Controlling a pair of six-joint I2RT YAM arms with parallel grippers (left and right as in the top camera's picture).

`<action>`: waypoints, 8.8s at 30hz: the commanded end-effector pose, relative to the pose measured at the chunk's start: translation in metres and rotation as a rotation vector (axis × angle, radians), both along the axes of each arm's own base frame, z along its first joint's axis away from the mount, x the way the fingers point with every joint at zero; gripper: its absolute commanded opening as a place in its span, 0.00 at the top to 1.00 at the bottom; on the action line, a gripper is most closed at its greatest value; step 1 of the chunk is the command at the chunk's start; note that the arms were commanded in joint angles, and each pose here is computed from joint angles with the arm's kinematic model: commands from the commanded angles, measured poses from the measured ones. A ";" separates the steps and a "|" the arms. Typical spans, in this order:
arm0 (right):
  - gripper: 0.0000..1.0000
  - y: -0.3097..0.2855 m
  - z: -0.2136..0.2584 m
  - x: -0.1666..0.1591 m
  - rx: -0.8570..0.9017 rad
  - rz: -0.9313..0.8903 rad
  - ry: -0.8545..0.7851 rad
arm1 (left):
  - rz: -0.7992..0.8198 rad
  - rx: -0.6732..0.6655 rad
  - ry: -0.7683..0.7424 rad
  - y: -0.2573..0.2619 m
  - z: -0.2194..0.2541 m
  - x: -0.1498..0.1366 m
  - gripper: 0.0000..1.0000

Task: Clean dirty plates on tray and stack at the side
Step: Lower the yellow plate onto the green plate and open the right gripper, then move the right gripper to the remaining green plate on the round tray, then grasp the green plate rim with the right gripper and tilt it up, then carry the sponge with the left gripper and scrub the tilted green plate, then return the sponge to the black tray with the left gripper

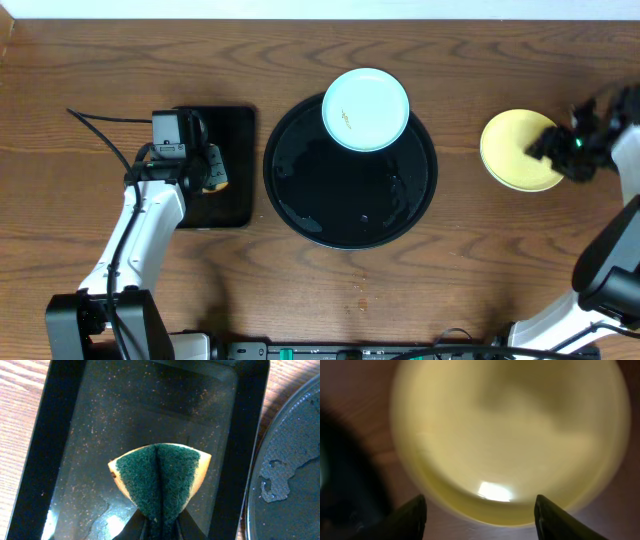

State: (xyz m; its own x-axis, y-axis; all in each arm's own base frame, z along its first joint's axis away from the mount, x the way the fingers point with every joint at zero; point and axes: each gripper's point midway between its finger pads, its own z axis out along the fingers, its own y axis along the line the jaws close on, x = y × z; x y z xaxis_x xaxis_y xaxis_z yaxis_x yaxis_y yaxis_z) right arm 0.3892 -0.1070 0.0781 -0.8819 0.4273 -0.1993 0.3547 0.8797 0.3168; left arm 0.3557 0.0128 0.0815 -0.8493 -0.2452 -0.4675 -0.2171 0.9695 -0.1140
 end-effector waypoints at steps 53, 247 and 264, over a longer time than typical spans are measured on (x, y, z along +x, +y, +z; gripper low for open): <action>0.99 0.236 0.000 0.019 -0.251 0.503 0.088 | 0.011 0.002 -0.001 0.002 0.001 0.001 0.88; 0.92 0.253 -0.080 -0.028 -0.239 0.437 0.171 | -0.614 -0.403 -0.219 -0.268 0.020 0.009 0.93; 0.65 0.255 -0.080 -0.026 -0.234 0.438 0.160 | -0.033 -0.042 -0.145 -0.033 0.031 0.028 0.92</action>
State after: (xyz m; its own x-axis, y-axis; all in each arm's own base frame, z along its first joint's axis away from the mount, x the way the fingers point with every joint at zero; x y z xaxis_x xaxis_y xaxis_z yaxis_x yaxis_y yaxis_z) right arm 0.3641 0.1504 0.0034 -0.9949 -0.0306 -0.0963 -0.0384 0.9960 0.0805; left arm 0.3869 -0.0482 0.1454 -0.7340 -0.2418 -0.6347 -0.0817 0.9591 -0.2710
